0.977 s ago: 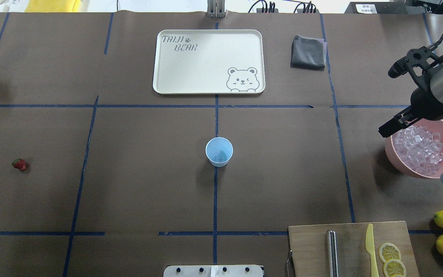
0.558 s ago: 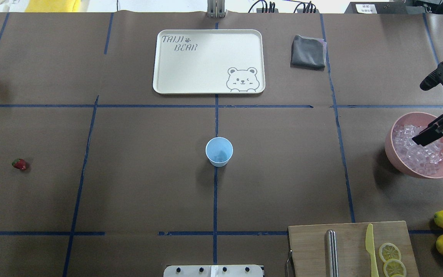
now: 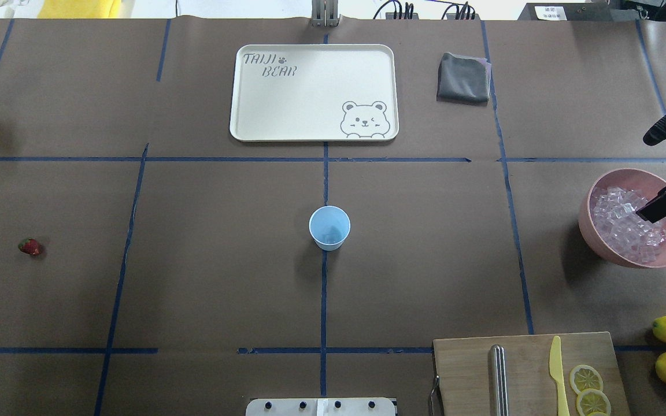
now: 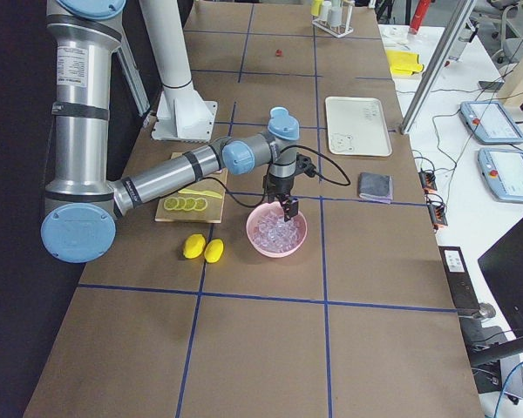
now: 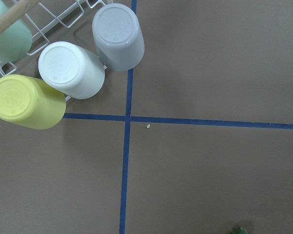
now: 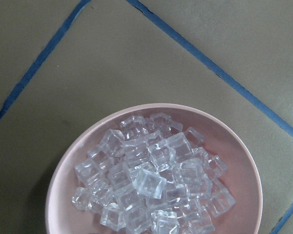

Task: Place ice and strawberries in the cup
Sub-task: 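Grasp another ice cube with the right gripper and lift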

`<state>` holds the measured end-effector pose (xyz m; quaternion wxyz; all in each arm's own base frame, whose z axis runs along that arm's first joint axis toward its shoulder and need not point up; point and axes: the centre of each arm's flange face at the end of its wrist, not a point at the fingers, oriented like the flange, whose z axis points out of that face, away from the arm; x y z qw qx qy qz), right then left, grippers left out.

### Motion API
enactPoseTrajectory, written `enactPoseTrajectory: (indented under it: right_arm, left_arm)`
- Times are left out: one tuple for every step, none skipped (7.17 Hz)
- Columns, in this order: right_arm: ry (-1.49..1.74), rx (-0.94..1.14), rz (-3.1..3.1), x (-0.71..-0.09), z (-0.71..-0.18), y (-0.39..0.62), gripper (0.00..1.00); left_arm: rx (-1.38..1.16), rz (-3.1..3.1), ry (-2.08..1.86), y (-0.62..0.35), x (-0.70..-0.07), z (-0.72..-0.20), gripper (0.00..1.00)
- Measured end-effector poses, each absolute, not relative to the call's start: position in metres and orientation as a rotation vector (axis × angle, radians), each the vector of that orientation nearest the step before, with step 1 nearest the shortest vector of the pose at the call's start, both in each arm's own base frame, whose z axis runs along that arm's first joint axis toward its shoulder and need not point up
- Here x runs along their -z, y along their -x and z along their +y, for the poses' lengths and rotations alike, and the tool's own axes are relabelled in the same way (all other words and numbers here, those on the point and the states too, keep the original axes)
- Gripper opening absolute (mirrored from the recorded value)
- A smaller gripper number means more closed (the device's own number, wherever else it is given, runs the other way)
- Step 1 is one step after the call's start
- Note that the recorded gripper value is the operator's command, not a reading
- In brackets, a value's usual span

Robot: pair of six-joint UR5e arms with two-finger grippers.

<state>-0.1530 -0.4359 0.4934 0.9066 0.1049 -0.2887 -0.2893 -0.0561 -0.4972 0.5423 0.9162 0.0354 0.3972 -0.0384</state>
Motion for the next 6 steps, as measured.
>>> enactPoseTrajectory:
  right_arm:
    - [-0.219, 0.596, -0.597, -0.509, -0.438, 0.154, 0.96]
    - [-0.213, 0.592, -0.596, -0.524, -0.440, 0.155, 0.96]
    - [-0.202, 0.586, -0.595, -0.537, -0.443, 0.157, 0.96]
    - [-0.190, 0.580, -0.594, -0.546, -0.443, 0.157, 0.96]
    - [-0.182, 0.571, -0.595, -0.549, -0.443, 0.158, 0.95]
    - [-0.177, 0.562, -0.597, -0.550, -0.443, 0.158, 0.93]
  left_arm:
    - [0.079, 0.818, -0.073, 0.056, -0.542, -0.497, 1.00]
    - [0.079, 0.818, -0.074, 0.056, -0.542, -0.498, 1.00]
    - [0.078, 0.818, -0.074, 0.056, -0.542, -0.498, 1.00]
    - [0.078, 0.818, -0.074, 0.056, -0.542, -0.498, 1.00]
    - [0.077, 0.818, -0.074, 0.056, -0.542, -0.498, 1.00]
    - [0.077, 0.818, -0.073, 0.055, -0.542, -0.498, 1.00]
